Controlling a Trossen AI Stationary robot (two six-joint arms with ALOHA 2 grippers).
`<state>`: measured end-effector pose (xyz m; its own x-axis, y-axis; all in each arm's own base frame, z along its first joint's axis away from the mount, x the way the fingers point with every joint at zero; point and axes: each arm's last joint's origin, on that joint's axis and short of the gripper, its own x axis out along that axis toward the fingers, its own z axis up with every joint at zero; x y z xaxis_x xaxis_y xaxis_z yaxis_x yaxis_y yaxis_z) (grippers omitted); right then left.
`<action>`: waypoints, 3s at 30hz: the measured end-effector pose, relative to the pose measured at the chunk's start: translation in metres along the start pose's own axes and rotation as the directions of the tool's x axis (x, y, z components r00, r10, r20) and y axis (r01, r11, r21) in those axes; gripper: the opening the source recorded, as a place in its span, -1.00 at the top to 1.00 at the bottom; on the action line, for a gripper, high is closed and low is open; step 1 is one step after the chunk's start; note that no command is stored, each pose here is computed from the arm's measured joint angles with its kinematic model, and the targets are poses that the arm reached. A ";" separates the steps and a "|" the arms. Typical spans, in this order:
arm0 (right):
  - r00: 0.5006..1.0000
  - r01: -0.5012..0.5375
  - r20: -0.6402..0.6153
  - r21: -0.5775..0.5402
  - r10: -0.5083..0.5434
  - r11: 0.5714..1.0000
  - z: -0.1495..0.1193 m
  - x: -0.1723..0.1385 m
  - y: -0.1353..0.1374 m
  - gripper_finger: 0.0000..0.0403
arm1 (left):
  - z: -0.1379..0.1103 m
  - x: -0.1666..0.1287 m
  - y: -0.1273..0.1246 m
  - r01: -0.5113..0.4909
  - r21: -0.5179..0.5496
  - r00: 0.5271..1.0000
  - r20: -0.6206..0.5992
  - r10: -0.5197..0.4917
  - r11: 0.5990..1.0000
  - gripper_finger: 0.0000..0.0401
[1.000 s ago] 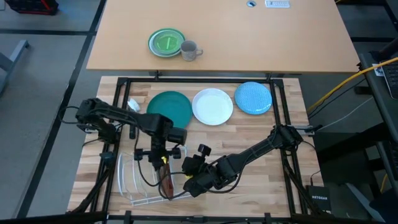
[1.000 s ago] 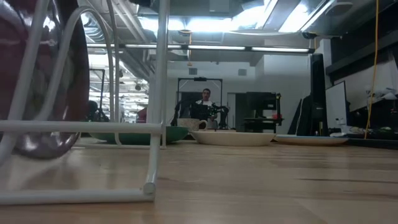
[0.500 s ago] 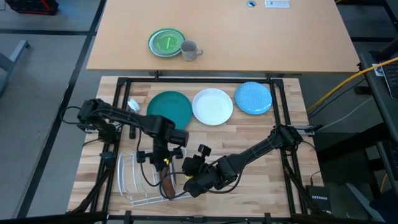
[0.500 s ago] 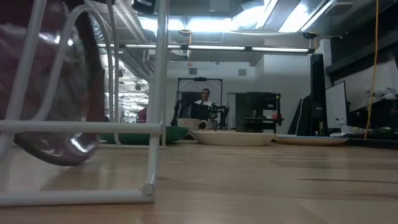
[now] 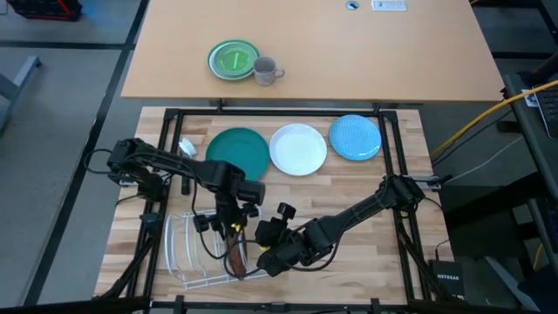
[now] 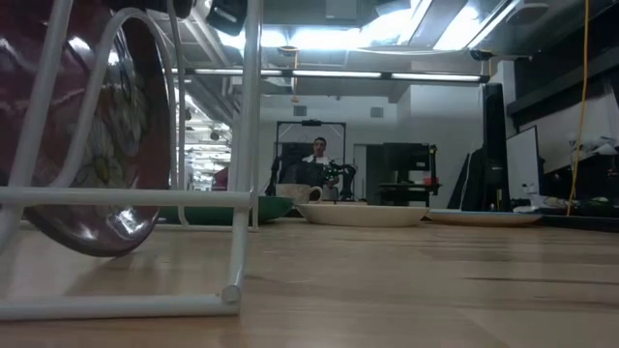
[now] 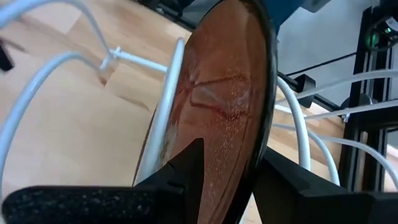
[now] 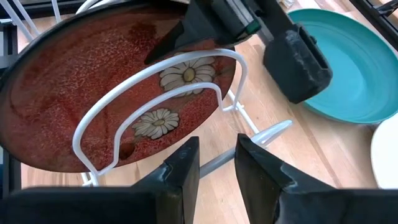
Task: Sort dishes
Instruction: Put the red plate into the dish rack, then put the light blue plate into the dish rack
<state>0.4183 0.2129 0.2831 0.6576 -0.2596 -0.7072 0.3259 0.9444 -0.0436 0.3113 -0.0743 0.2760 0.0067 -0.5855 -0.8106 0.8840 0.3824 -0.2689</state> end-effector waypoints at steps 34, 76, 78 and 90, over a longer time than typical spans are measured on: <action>1.000 -0.004 0.005 0.004 0.004 1.000 0.001 0.000 0.000 0.49 | -0.004 -0.029 -0.032 -0.062 -0.080 0.997 -0.055 0.057 0.995 0.41; 0.996 0.080 0.047 -0.140 -0.074 0.987 0.026 -0.035 -0.012 0.49 | -0.019 -0.114 -0.134 -0.379 -0.104 0.913 0.122 0.390 0.920 0.41; 0.993 0.117 0.007 -0.172 -0.117 0.978 0.026 -0.044 -0.020 0.49 | -0.020 -0.115 -0.136 -0.380 -0.116 0.910 0.128 0.394 0.917 0.41; 0.932 0.269 -0.149 -0.327 -0.331 0.906 0.035 -0.062 -0.086 0.49 | -0.020 -0.116 -0.137 -0.388 -0.121 0.907 0.128 0.402 0.914 0.41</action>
<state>0.3732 0.1406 0.3552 0.4043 -0.5243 -0.7495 0.2500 0.8516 -0.4608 0.1798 -0.0444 0.3963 0.4210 -0.4686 -0.7767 0.7488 0.6628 0.0060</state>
